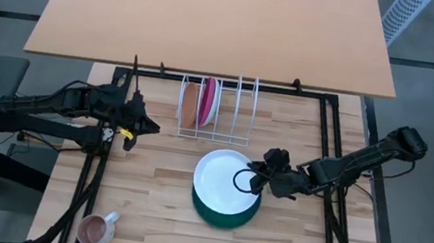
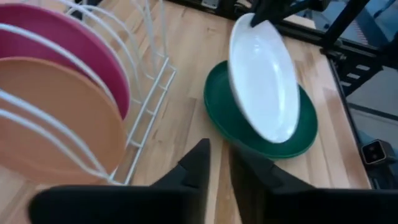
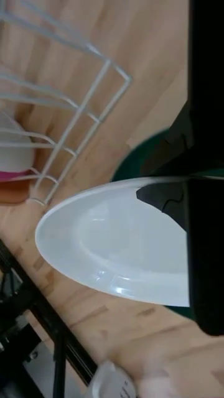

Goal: Sort dishes
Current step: Put the white plate in the dish rack

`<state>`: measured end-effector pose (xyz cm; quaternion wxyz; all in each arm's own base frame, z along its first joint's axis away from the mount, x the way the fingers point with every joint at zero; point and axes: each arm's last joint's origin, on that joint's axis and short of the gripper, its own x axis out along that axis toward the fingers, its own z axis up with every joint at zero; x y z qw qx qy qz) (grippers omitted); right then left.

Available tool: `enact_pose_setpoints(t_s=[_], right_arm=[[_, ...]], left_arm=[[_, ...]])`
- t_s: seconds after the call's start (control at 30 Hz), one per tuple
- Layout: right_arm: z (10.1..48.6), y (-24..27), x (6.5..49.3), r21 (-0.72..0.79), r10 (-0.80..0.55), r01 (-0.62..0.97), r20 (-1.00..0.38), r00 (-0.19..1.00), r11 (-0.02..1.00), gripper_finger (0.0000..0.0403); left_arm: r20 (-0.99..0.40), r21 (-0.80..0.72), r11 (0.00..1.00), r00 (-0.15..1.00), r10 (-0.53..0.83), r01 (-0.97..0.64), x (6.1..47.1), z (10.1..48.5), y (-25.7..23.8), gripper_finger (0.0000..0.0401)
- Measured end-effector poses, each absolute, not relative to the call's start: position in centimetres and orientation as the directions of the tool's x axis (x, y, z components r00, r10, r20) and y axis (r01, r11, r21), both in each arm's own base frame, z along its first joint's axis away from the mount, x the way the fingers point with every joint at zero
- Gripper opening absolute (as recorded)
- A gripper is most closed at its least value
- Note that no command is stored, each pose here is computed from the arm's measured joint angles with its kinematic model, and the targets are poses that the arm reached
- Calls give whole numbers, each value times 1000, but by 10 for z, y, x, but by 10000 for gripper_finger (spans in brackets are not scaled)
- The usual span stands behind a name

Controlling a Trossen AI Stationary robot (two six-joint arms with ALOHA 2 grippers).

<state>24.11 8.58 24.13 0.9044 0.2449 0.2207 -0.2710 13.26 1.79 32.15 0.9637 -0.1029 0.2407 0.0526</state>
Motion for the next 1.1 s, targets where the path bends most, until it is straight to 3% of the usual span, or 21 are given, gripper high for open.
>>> enact_pose_setpoints(t_s=[0.3, 0.53, 1.1], right_arm=[[246, 83, 243, 274, -446, 608, -474, 759, 745, 3], [256, 77, 238, 278, -460, 607, -445, 769, 745, 3], [278, 77, 230, 237, -455, 550, -358, 816, 801, 3]], left_arm=[[-436, -235, 958, 899, 47, -164, 153, 292, 16, 173], [-437, -218, 939, 887, 149, -265, 177, 273, 22, 234], [-287, -380, 908, 956, 64, -175, 230, 266, -11, 249]])
